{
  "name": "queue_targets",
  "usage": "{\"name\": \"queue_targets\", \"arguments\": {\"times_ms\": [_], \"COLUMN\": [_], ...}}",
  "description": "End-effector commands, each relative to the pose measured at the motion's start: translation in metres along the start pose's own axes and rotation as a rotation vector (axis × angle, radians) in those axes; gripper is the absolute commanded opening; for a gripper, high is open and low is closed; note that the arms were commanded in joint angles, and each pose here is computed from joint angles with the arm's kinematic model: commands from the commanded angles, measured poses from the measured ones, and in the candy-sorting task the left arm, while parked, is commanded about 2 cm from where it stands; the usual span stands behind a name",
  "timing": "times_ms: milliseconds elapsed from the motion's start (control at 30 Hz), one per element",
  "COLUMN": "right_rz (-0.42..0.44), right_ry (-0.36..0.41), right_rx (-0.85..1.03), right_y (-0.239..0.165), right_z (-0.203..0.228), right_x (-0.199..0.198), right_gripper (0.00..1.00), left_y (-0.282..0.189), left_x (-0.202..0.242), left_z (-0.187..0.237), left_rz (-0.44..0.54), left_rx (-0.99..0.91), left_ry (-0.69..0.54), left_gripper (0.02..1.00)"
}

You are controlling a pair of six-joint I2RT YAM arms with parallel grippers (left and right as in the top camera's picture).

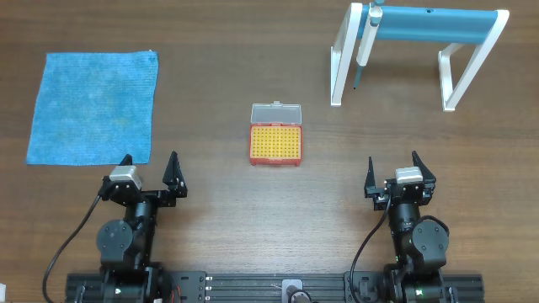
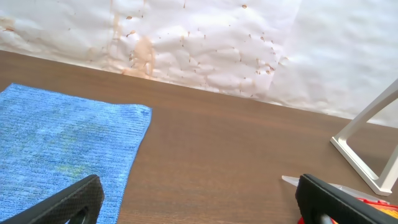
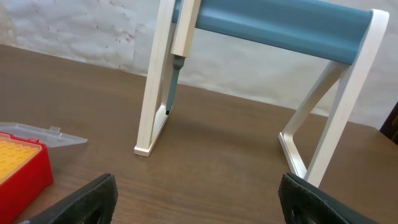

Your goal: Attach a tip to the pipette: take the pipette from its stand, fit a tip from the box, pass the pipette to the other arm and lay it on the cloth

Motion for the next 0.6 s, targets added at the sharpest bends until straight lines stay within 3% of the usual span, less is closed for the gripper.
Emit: {"name": "queue_targets", "arguments": {"times_ms": [33,467,600], "right_rz": [0.021,0.021,0.019], "right_ry": [0.015,0.016,0.019], "right_rx": [-0.002,-0.008,0.028], "right_y": [-0.001,-0.001,0.003], "right_z": [0.000,-0.002,-0.037], "right_x": [-0.003,-0.004,-0.006], "right_gripper": [0.840,0.842,0.840], "left_y": [0.000,0.000,0.000], "left_x": [0.003,0.003,0.003], "left_z": [0.001,0.001,0.001], "left_rz": [-0.015,-0.015,-0.015], "left_rx": [0.000,0.000,0.000], "left_ry": [-0.002,-0.002,-0.002], "left_gripper": [0.996,0.996,0.996]}}
Point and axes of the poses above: each gripper's point midway between its finger pads, its own y axis out along the fingers, its own x axis along the line the jaws close on, z = x × y, the point moved 2 cm from there along -y, back along the fingers, and after that the axes turned 8 degrees about y, right-handed, at the moved point
